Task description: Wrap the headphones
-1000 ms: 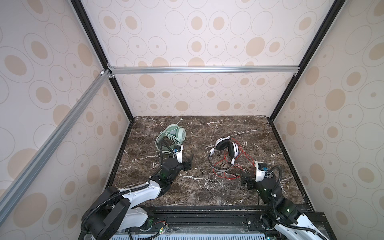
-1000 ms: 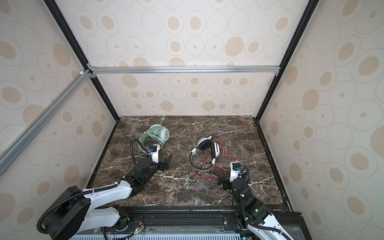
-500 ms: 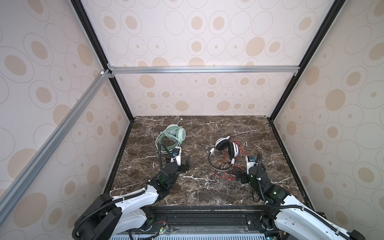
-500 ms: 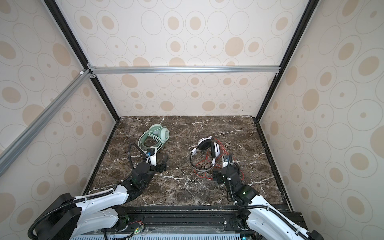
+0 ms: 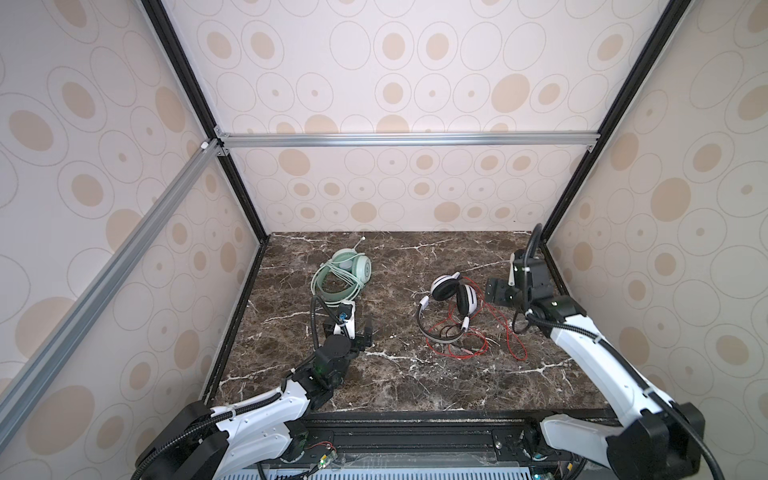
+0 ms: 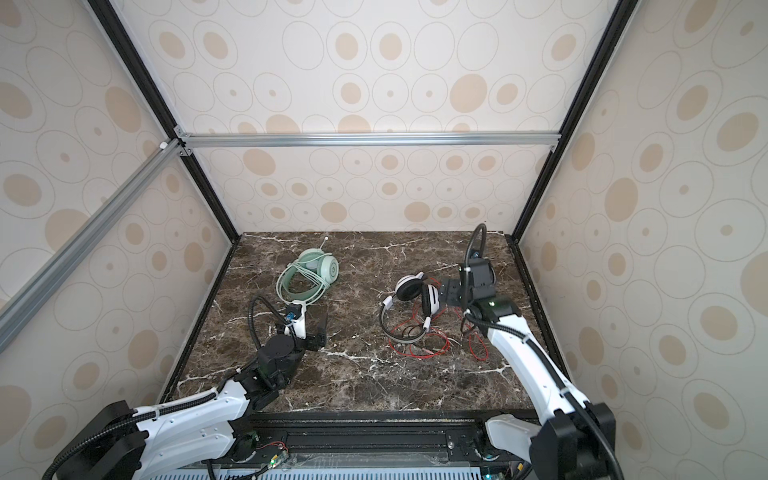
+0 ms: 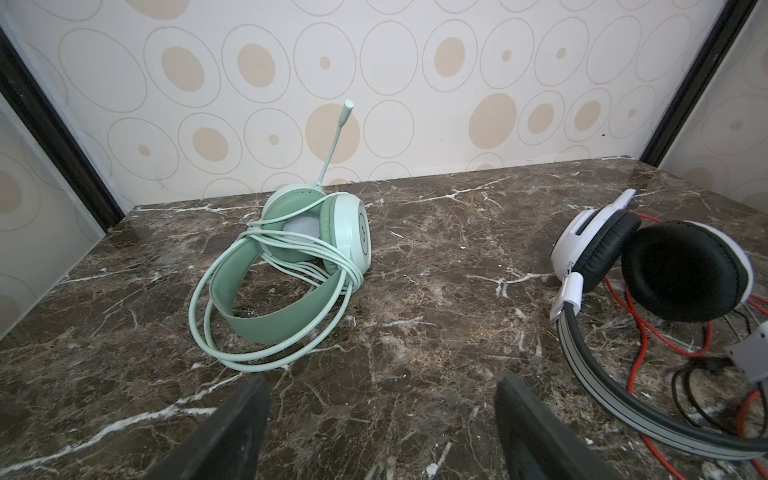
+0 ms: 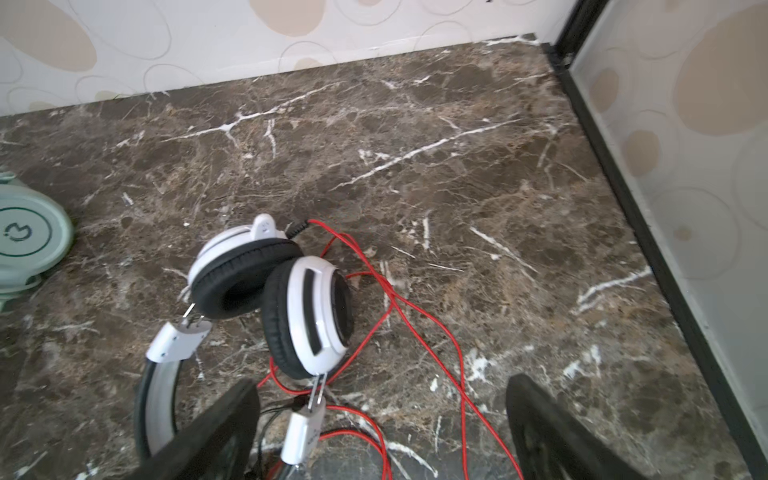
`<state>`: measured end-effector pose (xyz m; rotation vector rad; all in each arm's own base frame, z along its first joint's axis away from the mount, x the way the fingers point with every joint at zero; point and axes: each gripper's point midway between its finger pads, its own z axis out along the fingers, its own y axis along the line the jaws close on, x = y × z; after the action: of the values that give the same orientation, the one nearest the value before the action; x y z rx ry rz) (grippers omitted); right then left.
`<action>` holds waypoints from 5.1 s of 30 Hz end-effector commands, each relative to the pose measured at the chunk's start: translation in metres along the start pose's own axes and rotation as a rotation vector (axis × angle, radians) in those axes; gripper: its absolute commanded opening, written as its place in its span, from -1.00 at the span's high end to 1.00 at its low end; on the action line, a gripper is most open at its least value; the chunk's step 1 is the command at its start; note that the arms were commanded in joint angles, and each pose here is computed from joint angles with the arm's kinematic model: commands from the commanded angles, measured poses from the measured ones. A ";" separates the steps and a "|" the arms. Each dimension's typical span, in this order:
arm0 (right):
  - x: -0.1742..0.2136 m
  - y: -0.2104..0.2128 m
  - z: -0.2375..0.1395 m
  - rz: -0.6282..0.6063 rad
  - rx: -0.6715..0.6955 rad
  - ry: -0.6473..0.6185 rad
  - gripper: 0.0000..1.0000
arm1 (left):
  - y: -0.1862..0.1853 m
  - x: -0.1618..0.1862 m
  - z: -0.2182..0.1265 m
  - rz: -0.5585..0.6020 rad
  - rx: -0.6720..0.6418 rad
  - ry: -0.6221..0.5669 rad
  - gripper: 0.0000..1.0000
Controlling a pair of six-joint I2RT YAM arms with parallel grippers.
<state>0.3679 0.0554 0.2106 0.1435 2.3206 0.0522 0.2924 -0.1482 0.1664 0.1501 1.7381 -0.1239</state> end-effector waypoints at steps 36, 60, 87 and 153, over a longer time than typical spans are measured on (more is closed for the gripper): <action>0.062 0.054 0.120 0.029 -0.046 0.495 -0.02 | 0.003 0.006 0.001 0.028 -0.030 0.013 -0.75; 0.049 0.095 0.036 0.262 -0.280 0.209 0.18 | 0.000 0.005 0.015 0.002 -0.077 0.093 -0.78; 0.084 0.132 0.020 0.484 0.024 0.067 0.21 | -0.052 0.024 0.021 -0.433 0.046 0.410 -0.80; 0.045 0.121 -0.053 0.118 -0.184 -0.138 -0.67 | -0.095 0.042 0.059 -0.779 0.135 0.750 1.00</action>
<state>0.3178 0.1879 0.2031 0.3414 2.1896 0.3252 0.3125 -0.2576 0.0817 -0.5487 2.5451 -0.8431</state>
